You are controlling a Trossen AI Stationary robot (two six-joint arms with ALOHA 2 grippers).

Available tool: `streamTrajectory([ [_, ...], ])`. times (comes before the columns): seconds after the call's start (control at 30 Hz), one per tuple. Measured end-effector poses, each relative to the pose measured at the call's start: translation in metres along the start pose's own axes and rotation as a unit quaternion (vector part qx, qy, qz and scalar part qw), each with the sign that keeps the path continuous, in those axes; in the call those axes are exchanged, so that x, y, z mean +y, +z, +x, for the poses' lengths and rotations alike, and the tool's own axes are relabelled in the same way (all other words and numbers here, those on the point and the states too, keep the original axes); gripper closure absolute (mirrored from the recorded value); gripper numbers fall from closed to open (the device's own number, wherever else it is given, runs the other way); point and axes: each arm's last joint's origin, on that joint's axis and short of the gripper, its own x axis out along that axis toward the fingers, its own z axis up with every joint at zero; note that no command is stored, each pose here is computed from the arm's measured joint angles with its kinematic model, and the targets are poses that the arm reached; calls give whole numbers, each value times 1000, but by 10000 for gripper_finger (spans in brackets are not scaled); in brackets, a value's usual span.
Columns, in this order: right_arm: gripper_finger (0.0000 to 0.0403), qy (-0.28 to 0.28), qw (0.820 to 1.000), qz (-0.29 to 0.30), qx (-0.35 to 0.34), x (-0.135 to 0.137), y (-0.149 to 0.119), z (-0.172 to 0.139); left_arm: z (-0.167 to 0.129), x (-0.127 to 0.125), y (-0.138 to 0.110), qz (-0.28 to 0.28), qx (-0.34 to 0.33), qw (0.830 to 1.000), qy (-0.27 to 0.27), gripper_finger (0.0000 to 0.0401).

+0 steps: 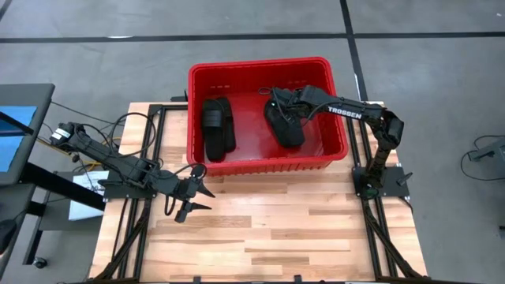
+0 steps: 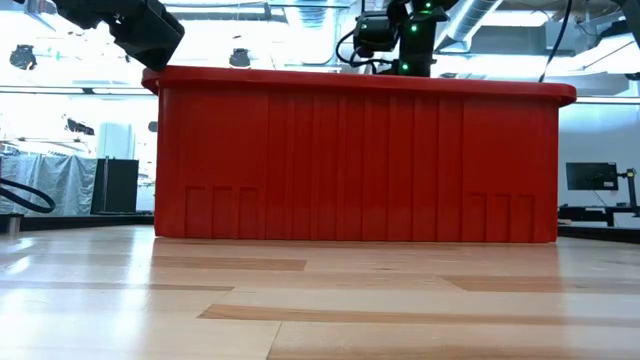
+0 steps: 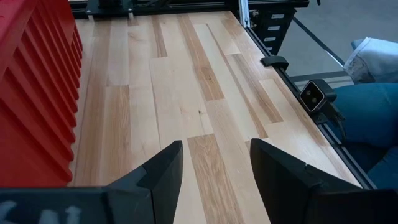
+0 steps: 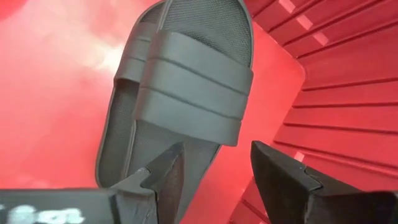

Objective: Pick and place slides into bin
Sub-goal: Return to Home Position

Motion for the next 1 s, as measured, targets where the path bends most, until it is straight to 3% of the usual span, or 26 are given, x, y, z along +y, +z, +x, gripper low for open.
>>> streamTrajectory([
  [1.0, 225, -4, 1000, -8, 13, 0, -3, 0, 0, 0, 0, 0, 0, 1000, 0, 223],
])
